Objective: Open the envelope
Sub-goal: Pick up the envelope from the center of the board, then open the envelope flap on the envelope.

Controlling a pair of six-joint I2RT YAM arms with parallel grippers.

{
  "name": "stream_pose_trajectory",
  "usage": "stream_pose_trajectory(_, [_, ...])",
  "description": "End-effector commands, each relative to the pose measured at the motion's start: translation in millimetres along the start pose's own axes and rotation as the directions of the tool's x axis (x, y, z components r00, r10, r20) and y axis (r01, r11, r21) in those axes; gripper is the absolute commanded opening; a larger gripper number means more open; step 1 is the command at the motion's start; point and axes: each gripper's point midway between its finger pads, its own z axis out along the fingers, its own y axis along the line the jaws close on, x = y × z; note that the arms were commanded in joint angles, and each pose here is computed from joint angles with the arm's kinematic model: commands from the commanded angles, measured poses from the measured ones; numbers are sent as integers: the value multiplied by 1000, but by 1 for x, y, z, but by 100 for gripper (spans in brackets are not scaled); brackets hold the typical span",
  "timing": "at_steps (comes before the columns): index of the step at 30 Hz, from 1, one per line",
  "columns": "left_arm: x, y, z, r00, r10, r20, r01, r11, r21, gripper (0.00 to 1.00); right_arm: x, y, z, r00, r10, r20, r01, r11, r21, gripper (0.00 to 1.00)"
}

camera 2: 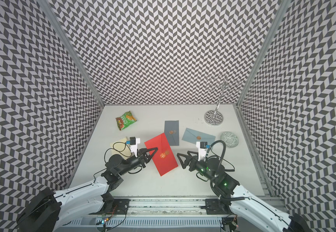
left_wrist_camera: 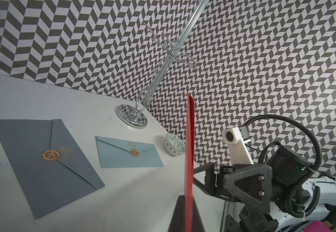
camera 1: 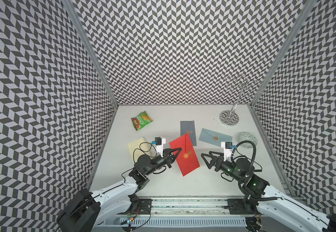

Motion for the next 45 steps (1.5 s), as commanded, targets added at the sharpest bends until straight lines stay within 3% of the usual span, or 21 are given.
stream_pose_trajectory(1, [-4,1,14,997,74,12,-72,992,-101,0,0,-11,-7,992,112,65,-112,994,-13,100])
stream_pose_trajectory(6, [2,-12,29,996,92,-5,-92,988,-123,0,-8,0,-1,1000,8,25,-8,1000,22,90])
stream_pose_trajectory(13, [8,-20,37,992,128,-11,-128,977,-173,0,-9,-1,7,999,-2,-42,7,994,111,78])
stream_pose_trajectory(20, [12,-23,40,988,149,-33,-153,963,-222,0,-10,6,7,997,-71,-21,74,955,286,75])
stream_pose_trajectory(27, [17,-32,44,982,180,-51,-187,963,-195,0,-2,17,10,991,-128,-24,127,901,415,77])
stream_pose_trajectory(33, [23,-32,49,976,201,-88,-215,956,-200,0,3,20,15,992,-124,-35,127,899,420,78])
stream_pose_trajectory(38, [28,-32,51,971,214,-111,-233,952,-198,0,3,10,9,997,-78,29,59,907,416,77])
stream_pose_trajectory(41, [31,-32,53,967,221,-129,-244,950,-196,0,-1,13,4,997,-52,60,25,924,380,77])
stream_pose_trajectory(45, [30,-34,53,967,221,-128,-243,951,-190,0,0,26,6,996,-82,30,69,948,309,79])
